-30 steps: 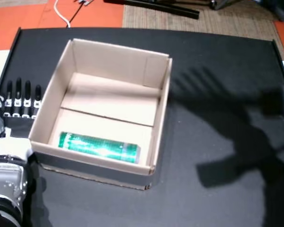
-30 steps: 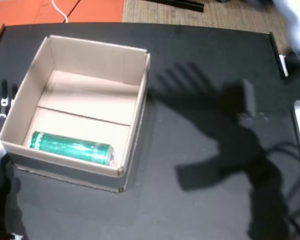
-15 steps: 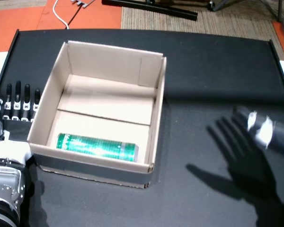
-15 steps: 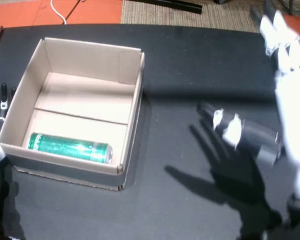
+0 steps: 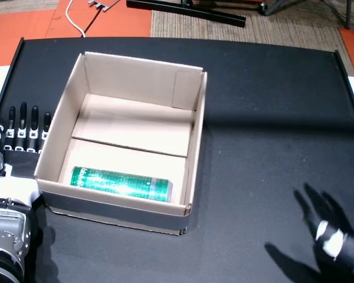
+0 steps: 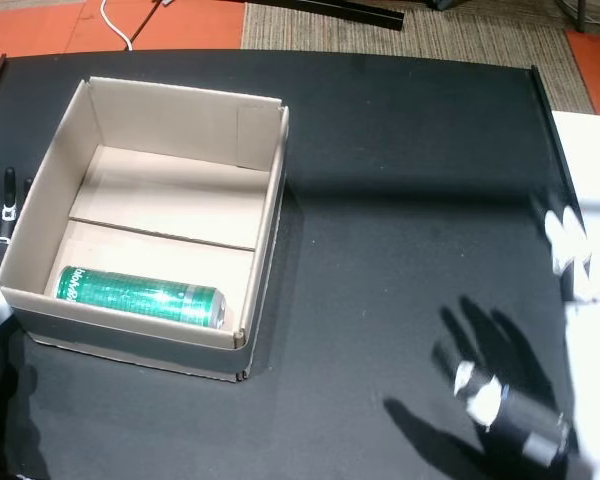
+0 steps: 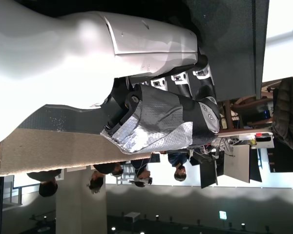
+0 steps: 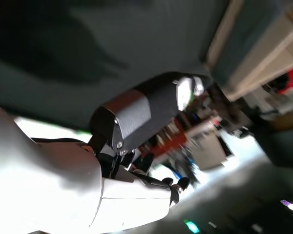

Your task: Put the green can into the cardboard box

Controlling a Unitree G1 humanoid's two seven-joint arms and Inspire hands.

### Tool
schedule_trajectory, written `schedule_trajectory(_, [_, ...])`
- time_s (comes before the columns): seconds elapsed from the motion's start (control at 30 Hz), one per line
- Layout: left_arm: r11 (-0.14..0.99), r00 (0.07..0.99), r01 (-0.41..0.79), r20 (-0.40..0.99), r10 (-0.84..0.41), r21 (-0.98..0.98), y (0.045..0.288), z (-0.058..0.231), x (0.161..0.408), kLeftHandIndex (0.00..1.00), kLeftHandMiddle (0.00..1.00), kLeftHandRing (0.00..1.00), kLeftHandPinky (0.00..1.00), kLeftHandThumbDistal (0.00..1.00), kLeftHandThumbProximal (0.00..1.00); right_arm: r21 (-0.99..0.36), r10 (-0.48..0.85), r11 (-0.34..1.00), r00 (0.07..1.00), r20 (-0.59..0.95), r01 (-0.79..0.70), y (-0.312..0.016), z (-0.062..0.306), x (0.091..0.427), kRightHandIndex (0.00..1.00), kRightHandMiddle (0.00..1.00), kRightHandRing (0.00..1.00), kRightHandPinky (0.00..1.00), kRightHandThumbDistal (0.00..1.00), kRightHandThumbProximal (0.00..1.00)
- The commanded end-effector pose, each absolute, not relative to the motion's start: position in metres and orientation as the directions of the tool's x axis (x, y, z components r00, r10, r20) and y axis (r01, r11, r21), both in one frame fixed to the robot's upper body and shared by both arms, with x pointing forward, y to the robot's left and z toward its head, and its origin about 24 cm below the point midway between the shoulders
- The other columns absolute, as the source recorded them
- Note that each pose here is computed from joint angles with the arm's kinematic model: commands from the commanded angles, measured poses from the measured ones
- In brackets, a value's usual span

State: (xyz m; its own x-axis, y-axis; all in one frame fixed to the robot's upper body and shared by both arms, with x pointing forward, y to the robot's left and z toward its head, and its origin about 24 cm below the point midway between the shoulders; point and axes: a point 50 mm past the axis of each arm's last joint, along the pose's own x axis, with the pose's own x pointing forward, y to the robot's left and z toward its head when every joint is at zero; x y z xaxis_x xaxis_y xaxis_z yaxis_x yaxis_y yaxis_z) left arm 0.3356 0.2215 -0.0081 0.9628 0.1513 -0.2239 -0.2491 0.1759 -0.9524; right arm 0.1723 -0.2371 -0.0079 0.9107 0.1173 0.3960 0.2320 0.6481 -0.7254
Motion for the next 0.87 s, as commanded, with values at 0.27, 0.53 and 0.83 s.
schedule_trajectory(0.27, [0.177,0.935,-0.348,-0.327,0.135,-0.921,0.221,-0.029,0.32,0.53,0.56,0.68,0.81,0.0,0.53,-0.616,-0.071,0.725,0.923,0.379,0.309,-0.203,-0.064,0.156,0.75,0.83,0.88,0.99,0.99,0.46])
schedule_trajectory(0.53, [0.181,0.936,-0.347,-0.325,0.137,-0.92,0.223,-0.028,0.321,0.51,0.53,0.65,0.8,0.0,0.57,-0.513,-0.151,0.794,0.924,0.351,0.325,-0.182,-0.067,0.163,0.7,0.8,0.86,0.98,0.96,0.52])
schedule_trajectory(0.83, [0.182,0.937,-0.344,-0.323,0.135,-0.921,0.224,-0.026,0.321,0.52,0.54,0.64,0.8,0.0,0.55,-0.297,-0.135,0.912,0.89,0.435,0.283,-0.179,-0.047,0.174,0.67,0.77,0.82,0.91,1.0,0.53])
